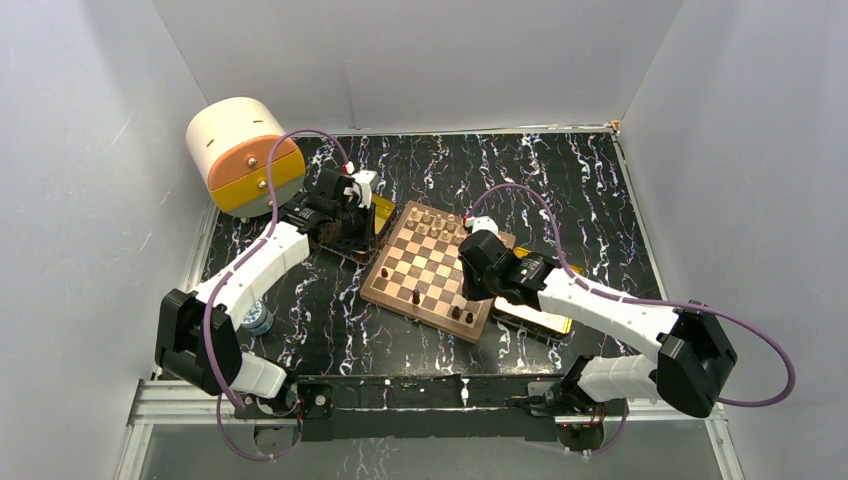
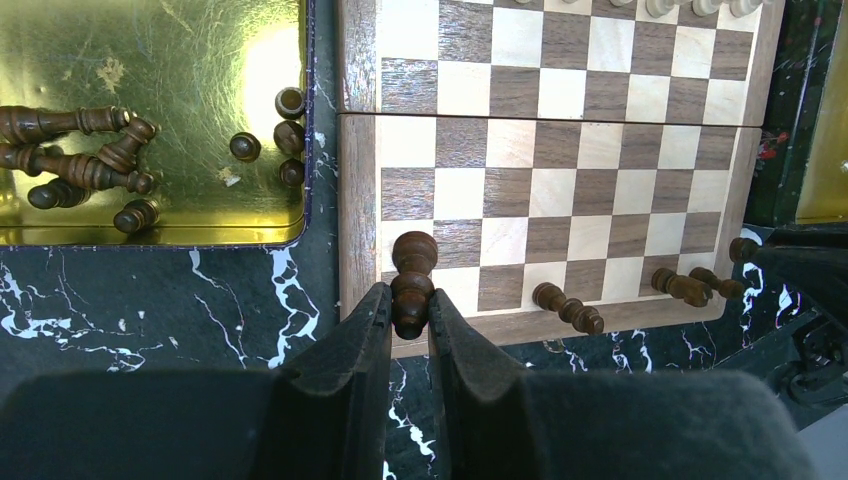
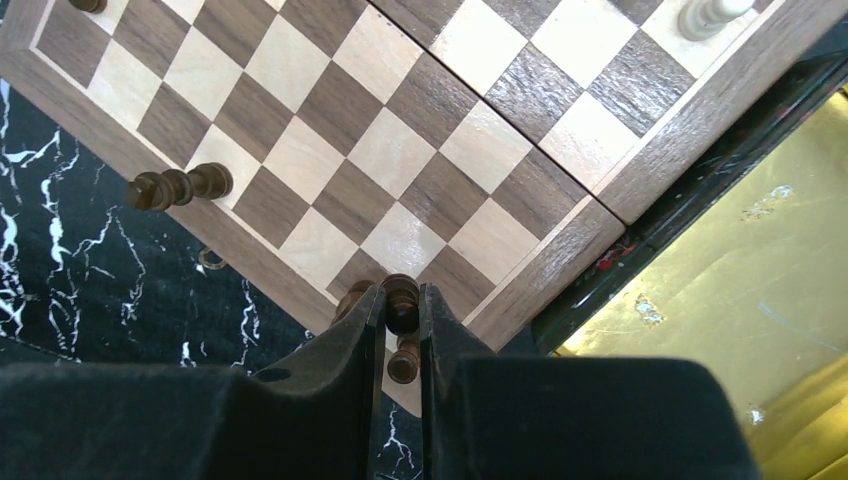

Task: Set up the chess pieces on the board
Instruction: Place the chess piece on the chessboard.

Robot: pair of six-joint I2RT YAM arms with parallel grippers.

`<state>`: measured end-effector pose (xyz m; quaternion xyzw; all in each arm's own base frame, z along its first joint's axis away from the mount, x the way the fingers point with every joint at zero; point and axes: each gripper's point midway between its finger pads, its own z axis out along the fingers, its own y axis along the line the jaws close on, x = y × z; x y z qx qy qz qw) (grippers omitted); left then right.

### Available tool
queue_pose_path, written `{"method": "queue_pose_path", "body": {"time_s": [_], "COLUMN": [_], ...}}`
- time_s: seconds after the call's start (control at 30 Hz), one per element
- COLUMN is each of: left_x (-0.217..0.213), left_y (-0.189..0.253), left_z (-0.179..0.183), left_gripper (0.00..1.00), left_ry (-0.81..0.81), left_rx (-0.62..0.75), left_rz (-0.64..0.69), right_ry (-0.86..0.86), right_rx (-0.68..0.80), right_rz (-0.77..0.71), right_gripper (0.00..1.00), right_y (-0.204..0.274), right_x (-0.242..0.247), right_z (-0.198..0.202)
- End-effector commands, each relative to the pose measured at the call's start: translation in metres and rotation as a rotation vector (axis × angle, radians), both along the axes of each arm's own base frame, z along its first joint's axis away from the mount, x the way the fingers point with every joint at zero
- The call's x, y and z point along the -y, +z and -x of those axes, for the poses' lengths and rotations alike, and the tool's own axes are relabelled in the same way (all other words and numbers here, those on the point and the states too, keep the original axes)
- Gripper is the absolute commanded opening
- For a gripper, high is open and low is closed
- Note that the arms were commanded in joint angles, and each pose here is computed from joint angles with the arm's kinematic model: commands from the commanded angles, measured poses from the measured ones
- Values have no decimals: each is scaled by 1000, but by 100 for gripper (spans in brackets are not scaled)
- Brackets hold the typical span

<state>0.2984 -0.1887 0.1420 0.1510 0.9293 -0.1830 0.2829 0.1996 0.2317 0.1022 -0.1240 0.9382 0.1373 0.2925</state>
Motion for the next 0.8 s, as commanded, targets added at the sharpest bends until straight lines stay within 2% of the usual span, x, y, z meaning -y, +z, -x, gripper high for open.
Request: {"method": "queue_pose_path", "body": {"time_s": [0.0, 0.77], "left_x": [-3, -1], "left_y": [14, 26], "left_z": [-2, 0], "left_gripper": [3, 3], "left_ry": [-3, 3], "left_rx": [53, 65], "left_rz": [3, 27], "right_ry": [-38, -68], "right_rx": [57, -21], "right_rz": [51, 123], "right_gripper": [16, 19], "right_y": [3, -30], "right_x": [8, 20], "right_z": [-7, 9]}}
